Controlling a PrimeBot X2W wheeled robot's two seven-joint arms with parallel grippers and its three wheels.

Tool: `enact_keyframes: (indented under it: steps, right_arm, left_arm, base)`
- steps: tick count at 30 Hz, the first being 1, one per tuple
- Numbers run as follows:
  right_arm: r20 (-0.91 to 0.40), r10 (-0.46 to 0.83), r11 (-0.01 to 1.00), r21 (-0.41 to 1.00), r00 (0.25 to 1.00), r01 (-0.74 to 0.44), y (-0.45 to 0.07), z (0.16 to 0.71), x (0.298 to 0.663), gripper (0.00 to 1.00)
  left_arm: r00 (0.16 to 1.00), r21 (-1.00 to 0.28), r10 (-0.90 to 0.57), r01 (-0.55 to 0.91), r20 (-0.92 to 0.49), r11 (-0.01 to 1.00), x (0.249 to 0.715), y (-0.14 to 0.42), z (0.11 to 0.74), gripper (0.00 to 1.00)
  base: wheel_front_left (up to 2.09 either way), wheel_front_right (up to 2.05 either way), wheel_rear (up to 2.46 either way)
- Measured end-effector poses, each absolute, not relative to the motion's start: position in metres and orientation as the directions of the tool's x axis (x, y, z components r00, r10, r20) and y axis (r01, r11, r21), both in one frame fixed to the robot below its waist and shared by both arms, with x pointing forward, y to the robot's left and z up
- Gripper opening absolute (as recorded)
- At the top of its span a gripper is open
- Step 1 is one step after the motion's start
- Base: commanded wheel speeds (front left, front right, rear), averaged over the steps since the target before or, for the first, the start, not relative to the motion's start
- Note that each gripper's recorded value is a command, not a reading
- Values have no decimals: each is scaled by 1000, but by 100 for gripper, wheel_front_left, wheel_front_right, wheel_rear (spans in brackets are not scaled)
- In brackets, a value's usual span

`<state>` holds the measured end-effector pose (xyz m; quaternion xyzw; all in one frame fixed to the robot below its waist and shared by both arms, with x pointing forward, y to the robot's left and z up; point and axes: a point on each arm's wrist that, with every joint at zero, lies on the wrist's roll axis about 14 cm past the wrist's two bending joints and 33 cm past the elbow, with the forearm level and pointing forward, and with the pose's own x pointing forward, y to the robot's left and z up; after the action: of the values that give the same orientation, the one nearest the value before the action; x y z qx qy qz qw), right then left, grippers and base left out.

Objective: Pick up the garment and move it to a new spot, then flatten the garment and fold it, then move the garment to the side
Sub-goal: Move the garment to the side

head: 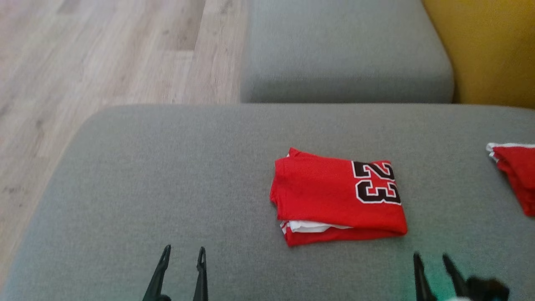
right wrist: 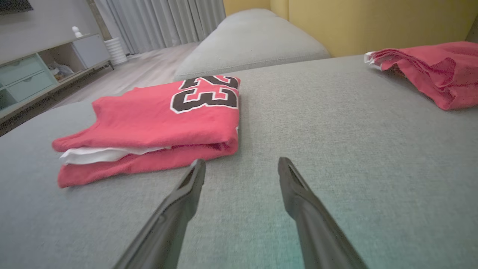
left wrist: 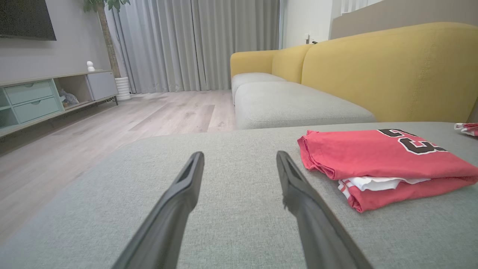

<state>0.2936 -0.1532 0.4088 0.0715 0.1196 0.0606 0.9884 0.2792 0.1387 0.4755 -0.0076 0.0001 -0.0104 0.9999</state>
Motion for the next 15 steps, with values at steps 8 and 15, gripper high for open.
enact_keyframes:
  steps: [8, 15]
  right_arm:
    - [-239, 133, 976, 200, 962, -86, -150, 429, 386, 100]
    - [-438, 140, 979, 195, 888, -57, -154, 398, 421, 100]
  left_arm:
    - [999, -14, -49, 49, -16, 999, 299, 130, 476, 100]
    - [998, -17, -56, 56, -40, 998, 308, 125, 470, 100]
  base:
    - [0, 0, 0]
    - [0, 0, 0]
